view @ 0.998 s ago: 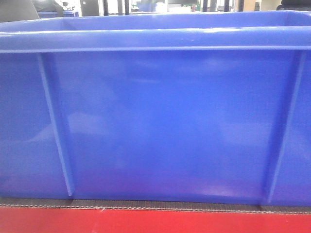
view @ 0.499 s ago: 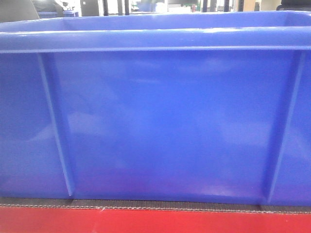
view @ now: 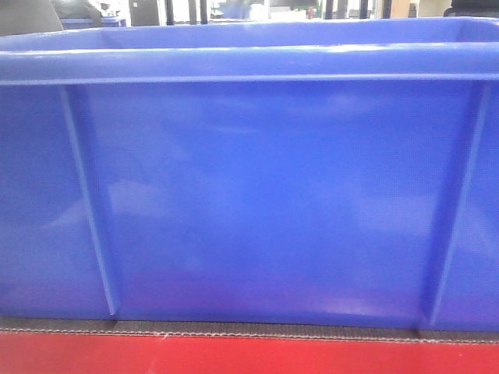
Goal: Move blue bin to conveyor side
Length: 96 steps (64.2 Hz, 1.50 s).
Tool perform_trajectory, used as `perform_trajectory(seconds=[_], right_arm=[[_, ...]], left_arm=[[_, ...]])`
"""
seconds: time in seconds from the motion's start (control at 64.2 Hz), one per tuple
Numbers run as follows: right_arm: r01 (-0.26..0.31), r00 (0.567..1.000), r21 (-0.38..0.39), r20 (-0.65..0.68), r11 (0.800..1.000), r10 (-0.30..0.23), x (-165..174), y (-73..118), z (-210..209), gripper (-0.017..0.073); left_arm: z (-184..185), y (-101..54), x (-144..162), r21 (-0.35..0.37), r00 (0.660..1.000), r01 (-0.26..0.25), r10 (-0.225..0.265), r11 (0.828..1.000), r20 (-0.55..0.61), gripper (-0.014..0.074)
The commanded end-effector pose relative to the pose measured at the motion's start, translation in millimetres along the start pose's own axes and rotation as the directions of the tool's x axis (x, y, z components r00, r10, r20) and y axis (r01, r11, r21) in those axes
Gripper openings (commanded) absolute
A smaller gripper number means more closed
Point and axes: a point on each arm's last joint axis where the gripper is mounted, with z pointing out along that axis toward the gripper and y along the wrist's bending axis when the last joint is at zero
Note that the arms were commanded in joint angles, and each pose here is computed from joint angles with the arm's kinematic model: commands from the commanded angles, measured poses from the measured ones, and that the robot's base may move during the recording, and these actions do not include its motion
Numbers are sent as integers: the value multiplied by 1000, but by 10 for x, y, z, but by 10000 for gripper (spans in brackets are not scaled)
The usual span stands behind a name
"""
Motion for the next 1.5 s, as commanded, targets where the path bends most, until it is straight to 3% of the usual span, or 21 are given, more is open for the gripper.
perform_trajectory(seconds=[0.0, 0.218, 0.374, 0.514, 0.686, 0.889, 0.998, 1.06, 1.154, 1.185, 1.341, 1.45, 1.481], right_arm=[[18, 1000, 1, 26, 1000, -18, -18, -3, -10, -89], [14, 999, -2, 29, 1000, -14, -17, -1, -8, -89], [-28, 999, -23, 17, 999, 28, 56, 22, 25, -89], [-23, 1000, 8, 13, 1000, 22, 324, 25, 44, -89], [16, 998, 104, -67, 994, -9, 640, 1, 101, -89], [9, 1000, 114, -2, 993, -9, 889, 6, 189, -89], [9, 999, 114, -43, 993, -4, 1050, 4, 210, -89], [-5, 999, 115, -47, 993, 11, 1159, 3, 224, -89], [-82, 996, 114, 34, 990, 79, 1169, 1, 232, -89], [-91, 996, 117, -16, 989, 93, 1216, 2, 232, -89], [-91, 995, 118, -22, 989, 94, 1222, 2, 232, -89], [-43, 999, 116, -28, 992, 47, 1222, 2, 232, -89], [-51, 998, 116, -31, 992, 55, 1226, 2, 232, -89]], left_arm=[[-9, -10, -17, 12, 1000, 4, -4, 1000, 23, -8], [-9, -10, -17, 12, 1000, 4, -4, 1000, 23, -8], [-9, -10, -17, 12, 1000, 4, -4, 1000, 23, -8], [-9, -10, -17, 12, 1000, 4, -4, 1000, 23, -8], [-9, -10, -17, 12, 1000, 4, -4, 1000, 23, -8], [-9, -9, -15, 12, 1000, 4, -4, 1000, 21, -8], [-9, -9, -15, 12, 1000, 4, -4, 1000, 21, -8], [-9, -9, -15, 12, 1000, 4, -4, 1000, 21, -8], [-9, -9, -15, 12, 1000, 4, -4, 1000, 21, -8], [-9, -9, -15, 12, 1000, 4, -4, 1000, 21, -8], [-9, -10, -17, 12, 1000, 4, -4, 1000, 23, -8], [-9, -10, -17, 12, 1000, 4, -4, 1000, 23, -8], [-9, -10, -17, 12, 1000, 4, -4, 1000, 23, -8]])
